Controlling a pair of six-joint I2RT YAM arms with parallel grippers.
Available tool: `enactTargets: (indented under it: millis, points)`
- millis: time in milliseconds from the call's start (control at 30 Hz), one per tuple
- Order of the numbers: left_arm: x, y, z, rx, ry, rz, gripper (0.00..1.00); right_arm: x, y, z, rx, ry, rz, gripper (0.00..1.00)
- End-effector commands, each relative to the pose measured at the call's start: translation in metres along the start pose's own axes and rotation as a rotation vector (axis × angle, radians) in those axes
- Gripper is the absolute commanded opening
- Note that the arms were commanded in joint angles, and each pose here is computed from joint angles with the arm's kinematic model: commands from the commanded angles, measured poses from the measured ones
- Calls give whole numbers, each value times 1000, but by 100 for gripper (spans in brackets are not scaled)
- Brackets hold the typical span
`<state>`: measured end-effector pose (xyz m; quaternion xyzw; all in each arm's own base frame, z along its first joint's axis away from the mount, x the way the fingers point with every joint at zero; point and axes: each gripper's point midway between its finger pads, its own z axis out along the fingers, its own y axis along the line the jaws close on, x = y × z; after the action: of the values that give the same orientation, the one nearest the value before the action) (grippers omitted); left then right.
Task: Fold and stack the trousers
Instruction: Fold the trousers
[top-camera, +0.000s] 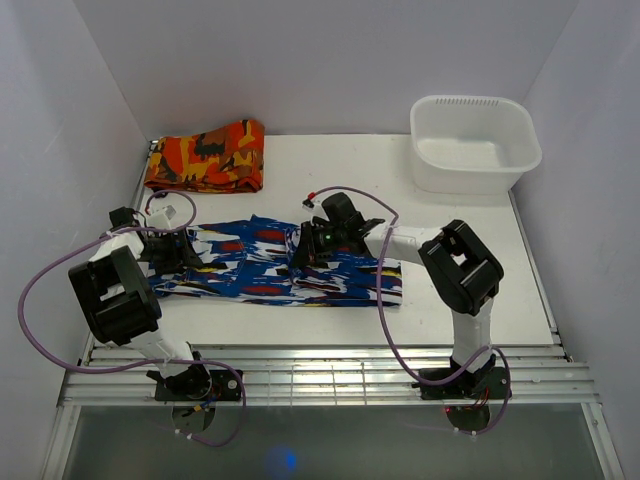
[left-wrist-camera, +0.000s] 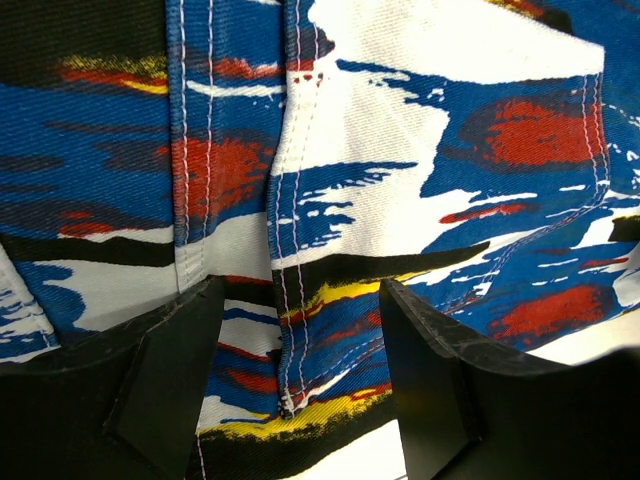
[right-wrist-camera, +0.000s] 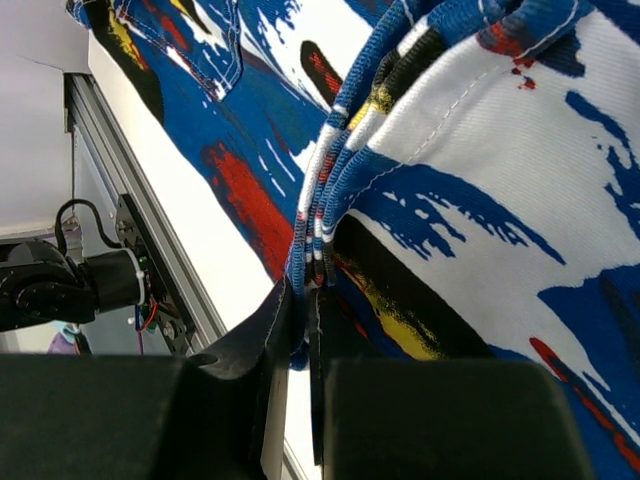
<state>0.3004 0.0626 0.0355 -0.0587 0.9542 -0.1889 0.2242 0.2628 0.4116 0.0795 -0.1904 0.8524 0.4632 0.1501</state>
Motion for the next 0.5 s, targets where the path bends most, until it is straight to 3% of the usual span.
enactTargets:
  millis: [0,33,67,133,167,267,400,467]
  points:
    - [27,10,6,-44,79,-19,76,-16,24,11,-83,-29,-41,8]
    - [26,9,6,-44,76,-19,76,-15,23,12,-85,-21,-37,9]
    - [26,9,5,-43,74,-17,76,-14,20,14,-81,-16,-31,21]
    - [23,5,4,-26,65,-9,76,-14,21,14,-87,-14,-36,33]
    - [21,2,2,-12,59,0,76,-15,24,13,-97,-12,-44,47]
    - [0,-21,-14,85,-16,66,77,-30,47,2,-158,-24,-143,69]
    - [-46,-63,-58,204,-182,178,81,-57,71,-42,-242,-36,-286,84]
    - [-72,-94,-91,292,-285,252,85,-51,83,-74,-332,1,-361,82]
